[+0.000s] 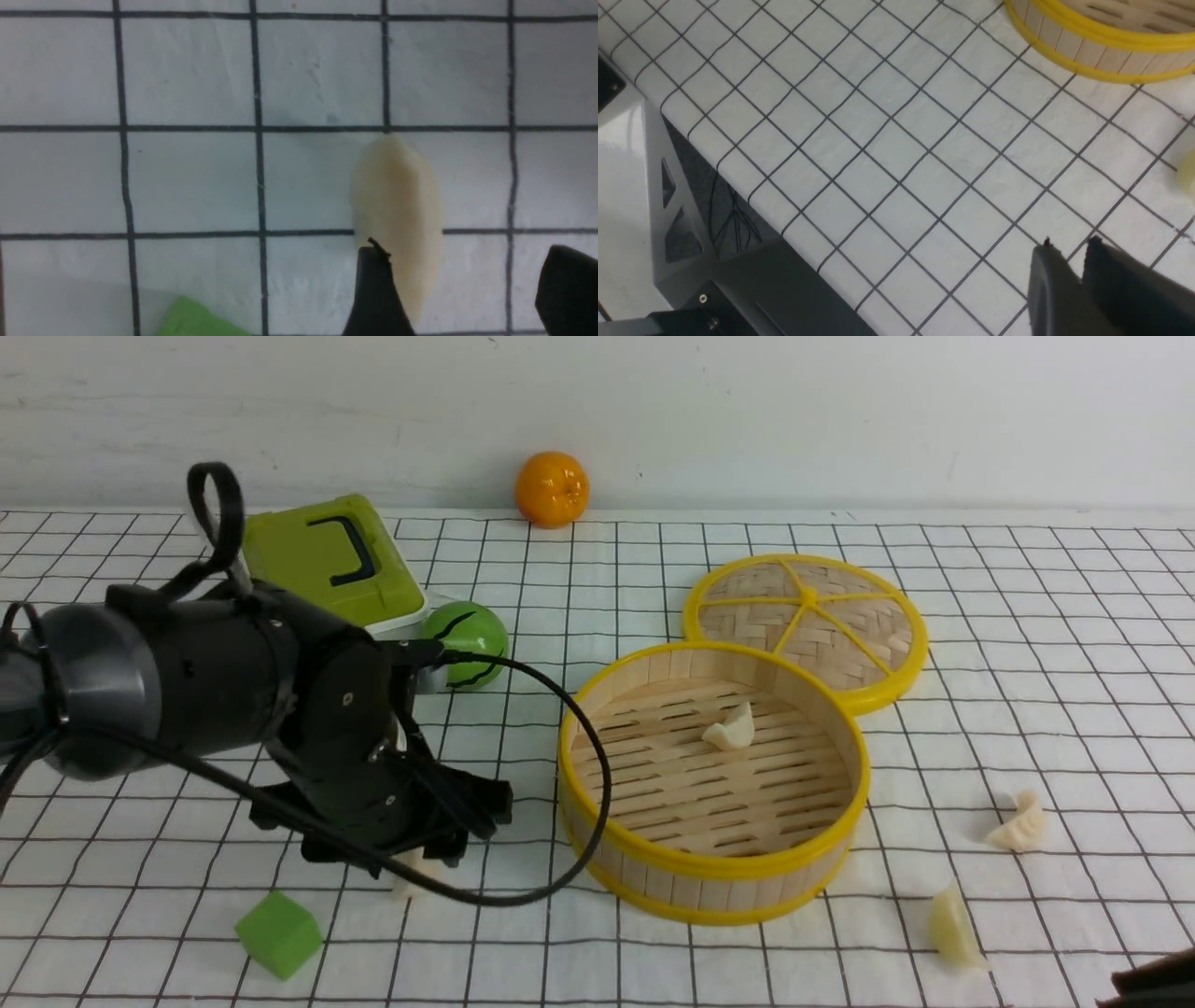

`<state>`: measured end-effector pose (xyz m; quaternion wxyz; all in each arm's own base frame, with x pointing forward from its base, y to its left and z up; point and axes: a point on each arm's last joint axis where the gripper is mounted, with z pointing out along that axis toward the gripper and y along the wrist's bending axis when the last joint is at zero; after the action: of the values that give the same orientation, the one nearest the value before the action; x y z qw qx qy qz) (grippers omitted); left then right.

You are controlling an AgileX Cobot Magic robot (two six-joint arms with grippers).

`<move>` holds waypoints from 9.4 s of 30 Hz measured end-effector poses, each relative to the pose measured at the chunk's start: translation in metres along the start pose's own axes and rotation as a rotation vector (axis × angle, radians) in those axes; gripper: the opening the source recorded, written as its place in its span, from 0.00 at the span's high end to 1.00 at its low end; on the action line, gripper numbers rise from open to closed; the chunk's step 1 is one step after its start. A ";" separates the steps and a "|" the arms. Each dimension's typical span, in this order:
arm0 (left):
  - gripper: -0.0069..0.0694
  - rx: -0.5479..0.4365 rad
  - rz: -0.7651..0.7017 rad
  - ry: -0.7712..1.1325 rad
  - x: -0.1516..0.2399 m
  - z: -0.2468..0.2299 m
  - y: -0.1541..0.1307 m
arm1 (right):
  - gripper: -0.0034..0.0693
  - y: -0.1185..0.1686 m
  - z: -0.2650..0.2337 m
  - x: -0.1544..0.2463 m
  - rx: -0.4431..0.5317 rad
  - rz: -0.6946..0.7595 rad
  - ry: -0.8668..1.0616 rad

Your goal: Put the dumplings into the steamer on the table with the white tablecloth.

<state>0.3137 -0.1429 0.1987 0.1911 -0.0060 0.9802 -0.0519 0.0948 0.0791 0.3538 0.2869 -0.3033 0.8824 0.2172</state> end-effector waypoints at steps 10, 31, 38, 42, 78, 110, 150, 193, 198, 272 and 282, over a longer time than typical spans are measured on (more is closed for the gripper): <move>0.33 -0.009 -0.034 0.035 -0.001 0.034 0.006 | 0.80 0.001 0.000 0.003 -0.010 0.000 0.037; 0.60 0.135 0.182 -0.081 -0.049 -0.065 -0.080 | 0.78 0.000 0.000 0.001 0.000 -0.002 0.012; 0.60 0.214 0.206 -0.147 -0.067 -0.042 -0.123 | 0.78 0.000 0.000 0.000 0.005 -0.003 0.005; 0.60 0.204 0.186 -0.133 -0.072 -0.004 -0.128 | 0.78 -0.001 0.000 0.002 0.007 -0.005 0.019; 0.46 0.033 0.370 -0.296 -0.053 -0.193 -0.061 | 0.68 -0.051 0.029 -0.009 0.409 0.190 0.163; 0.84 0.310 0.170 -0.281 0.178 -0.179 0.072 | 0.27 -0.170 0.208 -0.012 0.366 0.407 0.316; 0.81 0.276 0.187 -0.280 0.178 -0.178 0.075 | 0.55 -0.106 0.311 -0.150 0.225 0.354 0.277; 0.77 0.281 0.192 -0.299 0.181 -0.162 0.075 | 0.26 -0.265 0.161 -0.037 0.522 0.910 0.153; 0.77 0.284 0.192 -0.305 0.181 -0.162 0.075 | 0.26 -0.279 0.187 -0.027 0.507 0.964 0.142; 0.72 0.285 0.184 -0.275 0.183 -0.161 0.075 | 0.83 -0.050 0.044 -0.077 0.266 0.182 -0.321; 0.70 0.285 0.184 -0.275 0.183 -0.161 0.075 | 0.95 -0.034 0.014 -0.026 0.255 0.168 -0.437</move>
<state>0.0841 -0.0581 0.2709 0.3258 0.1034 0.9241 -0.1710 0.1391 0.0733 0.3524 0.4875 -0.1364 0.8418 0.1874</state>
